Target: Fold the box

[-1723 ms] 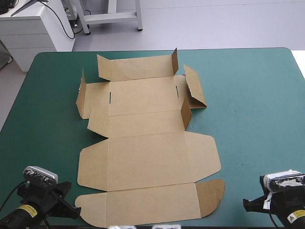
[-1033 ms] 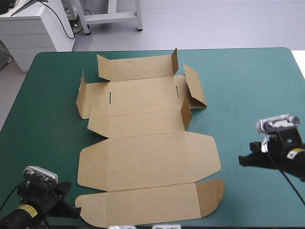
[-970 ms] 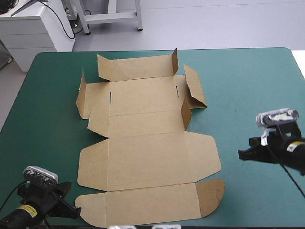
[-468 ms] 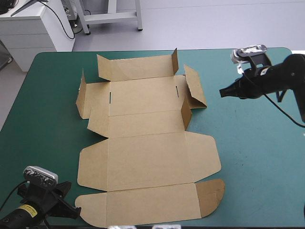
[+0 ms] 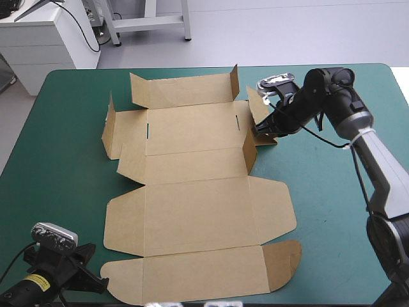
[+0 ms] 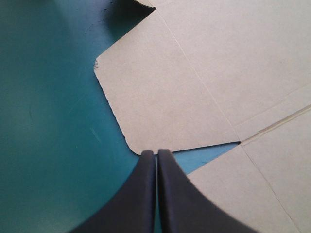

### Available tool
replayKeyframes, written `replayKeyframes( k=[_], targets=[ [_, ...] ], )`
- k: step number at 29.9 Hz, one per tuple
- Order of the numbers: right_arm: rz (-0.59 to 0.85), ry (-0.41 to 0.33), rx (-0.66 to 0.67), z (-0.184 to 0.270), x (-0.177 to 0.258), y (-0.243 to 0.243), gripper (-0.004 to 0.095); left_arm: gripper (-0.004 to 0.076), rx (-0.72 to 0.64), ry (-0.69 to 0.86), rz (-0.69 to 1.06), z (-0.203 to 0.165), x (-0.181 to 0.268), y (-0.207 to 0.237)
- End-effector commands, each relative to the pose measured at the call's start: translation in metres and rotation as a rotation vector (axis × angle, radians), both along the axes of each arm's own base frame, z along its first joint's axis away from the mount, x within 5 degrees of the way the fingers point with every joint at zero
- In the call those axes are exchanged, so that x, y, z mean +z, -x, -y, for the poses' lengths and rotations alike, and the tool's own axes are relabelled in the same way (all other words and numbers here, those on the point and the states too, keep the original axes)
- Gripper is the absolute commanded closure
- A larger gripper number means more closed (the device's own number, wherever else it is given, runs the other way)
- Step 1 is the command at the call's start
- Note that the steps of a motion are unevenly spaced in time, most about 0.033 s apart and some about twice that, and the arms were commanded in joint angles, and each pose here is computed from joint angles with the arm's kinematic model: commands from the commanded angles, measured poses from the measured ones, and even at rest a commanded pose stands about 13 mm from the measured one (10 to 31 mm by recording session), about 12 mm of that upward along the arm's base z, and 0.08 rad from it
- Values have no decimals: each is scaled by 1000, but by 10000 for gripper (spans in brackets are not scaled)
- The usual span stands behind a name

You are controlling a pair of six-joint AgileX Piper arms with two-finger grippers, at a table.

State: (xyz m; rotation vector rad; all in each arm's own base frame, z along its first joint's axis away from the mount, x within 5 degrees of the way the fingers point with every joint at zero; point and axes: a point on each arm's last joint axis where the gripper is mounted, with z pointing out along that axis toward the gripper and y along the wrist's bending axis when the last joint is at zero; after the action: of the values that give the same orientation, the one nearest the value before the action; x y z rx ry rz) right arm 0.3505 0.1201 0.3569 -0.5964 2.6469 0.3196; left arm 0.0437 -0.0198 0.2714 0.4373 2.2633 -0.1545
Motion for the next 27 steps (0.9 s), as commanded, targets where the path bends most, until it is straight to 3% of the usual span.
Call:
replayKeyframes(
  k=[1, 3, 6, 21, 27],
  targets=[
    [116, -67, -23, -10, 26, 5, 717, 731, 7, 31, 70, 1, 14, -3],
    [132, -77, -19, -14, 25, 3, 586, 731, 7, 31, 70, 1, 14, -3],
    [127, -90, -19, -17, 21, 0, 507, 731, 7, 31, 70, 1, 14, -3],
    [-21, -116, -18, -36, -33, -29, 505, 731, 7, 31, 70, 1, 14, -3],
    [-4, -111, 3, -44, -45, -37, 506, 731, 8, 32, 69, 1, 14, -3]
  ],
)
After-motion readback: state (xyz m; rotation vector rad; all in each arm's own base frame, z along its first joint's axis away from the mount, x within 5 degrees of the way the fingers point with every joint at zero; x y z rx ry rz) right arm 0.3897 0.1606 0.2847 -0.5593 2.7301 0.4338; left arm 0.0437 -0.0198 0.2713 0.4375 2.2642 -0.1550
